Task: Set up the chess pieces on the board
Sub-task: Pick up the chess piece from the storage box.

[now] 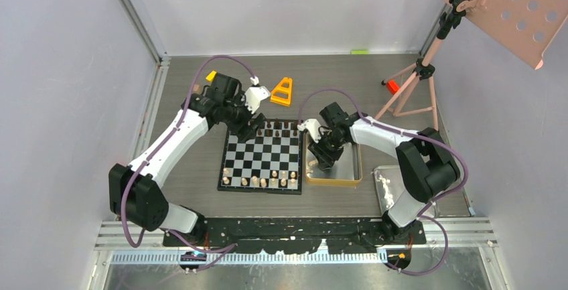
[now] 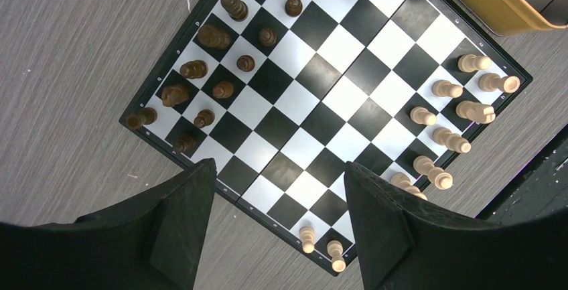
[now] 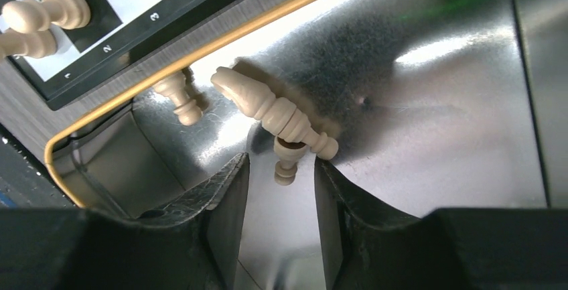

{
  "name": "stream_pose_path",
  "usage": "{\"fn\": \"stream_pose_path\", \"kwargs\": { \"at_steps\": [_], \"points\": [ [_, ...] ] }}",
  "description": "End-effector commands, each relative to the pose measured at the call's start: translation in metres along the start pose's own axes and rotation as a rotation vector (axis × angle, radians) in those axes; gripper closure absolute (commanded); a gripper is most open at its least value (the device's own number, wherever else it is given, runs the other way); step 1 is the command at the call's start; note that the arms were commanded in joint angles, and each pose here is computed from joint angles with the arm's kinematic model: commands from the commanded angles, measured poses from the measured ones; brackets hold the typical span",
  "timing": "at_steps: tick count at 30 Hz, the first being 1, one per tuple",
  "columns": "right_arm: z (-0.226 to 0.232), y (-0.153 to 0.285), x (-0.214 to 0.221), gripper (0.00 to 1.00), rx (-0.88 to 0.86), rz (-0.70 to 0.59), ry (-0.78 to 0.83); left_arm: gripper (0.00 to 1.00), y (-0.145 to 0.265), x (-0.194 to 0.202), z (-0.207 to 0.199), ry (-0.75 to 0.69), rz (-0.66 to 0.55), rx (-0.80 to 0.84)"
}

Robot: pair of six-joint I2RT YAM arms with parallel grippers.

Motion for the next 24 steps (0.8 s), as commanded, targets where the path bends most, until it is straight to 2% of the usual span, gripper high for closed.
{"fn": "stream_pose_path", "kwargs": {
  "at_steps": [1, 5, 8, 13, 19, 24],
  "points": [
    [-0.006, -0.002, -0.007, 0.54, 0.065, -0.022, 0.027, 0.27, 0.014, -0.013, -0.002, -0.014, -0.082, 0.005],
    [-0.005, -0.002, -0.006, 0.61, 0.054, -0.001, 0.037, 0.27, 0.014, -0.014, -0.002, -0.011, -0.078, 0.011],
    [-0.008, 0.006, -0.01, 0.72, 0.082, 0.003, 0.057, 0.27, 0.012, -0.014, -0.002, -0.011, -0.078, 0.023],
    [-0.017, 0.043, -0.024, 0.87, 0.141, -0.052, 0.067, 0.27, 0.01, -0.017, -0.005, -0.009, -0.095, 0.065],
    [-0.021, 0.077, -0.027, 0.95, 0.151, -0.121, 0.023, 0.27, 0.006, -0.025, -0.013, -0.009, -0.137, 0.177],
    [-0.02, 0.086, -0.022, 0.96, 0.13, -0.173, -0.037, 0.28, 0.001, -0.039, -0.026, -0.012, -0.185, 0.277]
  ]
}}
Point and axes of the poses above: each gripper's point midway between its finger pads, its own y axis back along the fingers, its own z axis along the line the jaws close on, x = y × z, the point moved 9 cm from there along y, back along the fingers, and after that the axes turned 13 degrees about y, right-handed, at the moved point
